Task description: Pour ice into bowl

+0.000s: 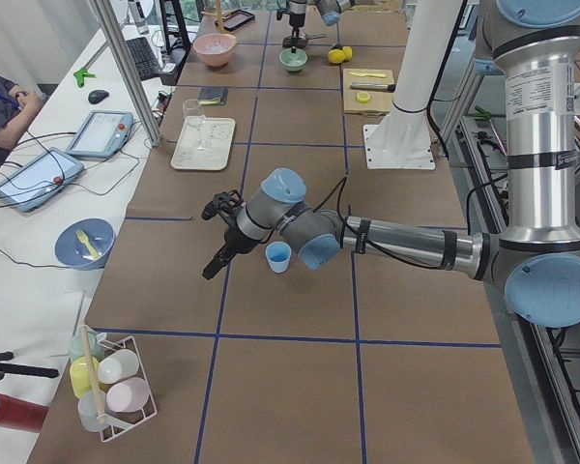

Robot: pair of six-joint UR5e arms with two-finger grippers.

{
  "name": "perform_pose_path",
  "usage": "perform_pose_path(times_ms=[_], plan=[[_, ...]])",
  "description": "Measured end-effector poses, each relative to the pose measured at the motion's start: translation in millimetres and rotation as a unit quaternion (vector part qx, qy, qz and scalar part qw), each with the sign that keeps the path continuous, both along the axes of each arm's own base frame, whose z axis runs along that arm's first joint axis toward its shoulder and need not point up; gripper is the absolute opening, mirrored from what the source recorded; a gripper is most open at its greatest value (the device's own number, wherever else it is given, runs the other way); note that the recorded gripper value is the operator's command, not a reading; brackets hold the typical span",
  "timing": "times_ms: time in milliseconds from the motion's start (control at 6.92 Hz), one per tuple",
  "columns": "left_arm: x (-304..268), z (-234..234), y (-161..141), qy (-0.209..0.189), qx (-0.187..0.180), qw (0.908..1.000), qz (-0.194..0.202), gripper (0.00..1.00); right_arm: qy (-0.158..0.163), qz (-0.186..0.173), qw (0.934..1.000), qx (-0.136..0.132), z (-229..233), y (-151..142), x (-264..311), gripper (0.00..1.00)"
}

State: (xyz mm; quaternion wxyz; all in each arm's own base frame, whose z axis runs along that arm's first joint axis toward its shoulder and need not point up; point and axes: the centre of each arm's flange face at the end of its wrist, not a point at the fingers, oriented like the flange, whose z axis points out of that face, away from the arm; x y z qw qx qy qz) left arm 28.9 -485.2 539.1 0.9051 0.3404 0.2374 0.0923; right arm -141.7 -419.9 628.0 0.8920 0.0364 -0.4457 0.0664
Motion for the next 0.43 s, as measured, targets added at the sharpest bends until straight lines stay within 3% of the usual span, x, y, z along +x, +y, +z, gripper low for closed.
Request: perform_pose_path(times_ms=[289, 433], plan=[[2, 5, -5, 0.0, -0.013, 0.9999, 0.003, 1.0, 0.0, 0.012, 0.9999, -0.001, 1, -2, 16, 1.0], [4, -1, -16, 0.004, -0.036, 0.9993, 0.008, 1.0, 0.013, 0.006, 0.9999, 0.008, 6, -4, 26, 1.0]])
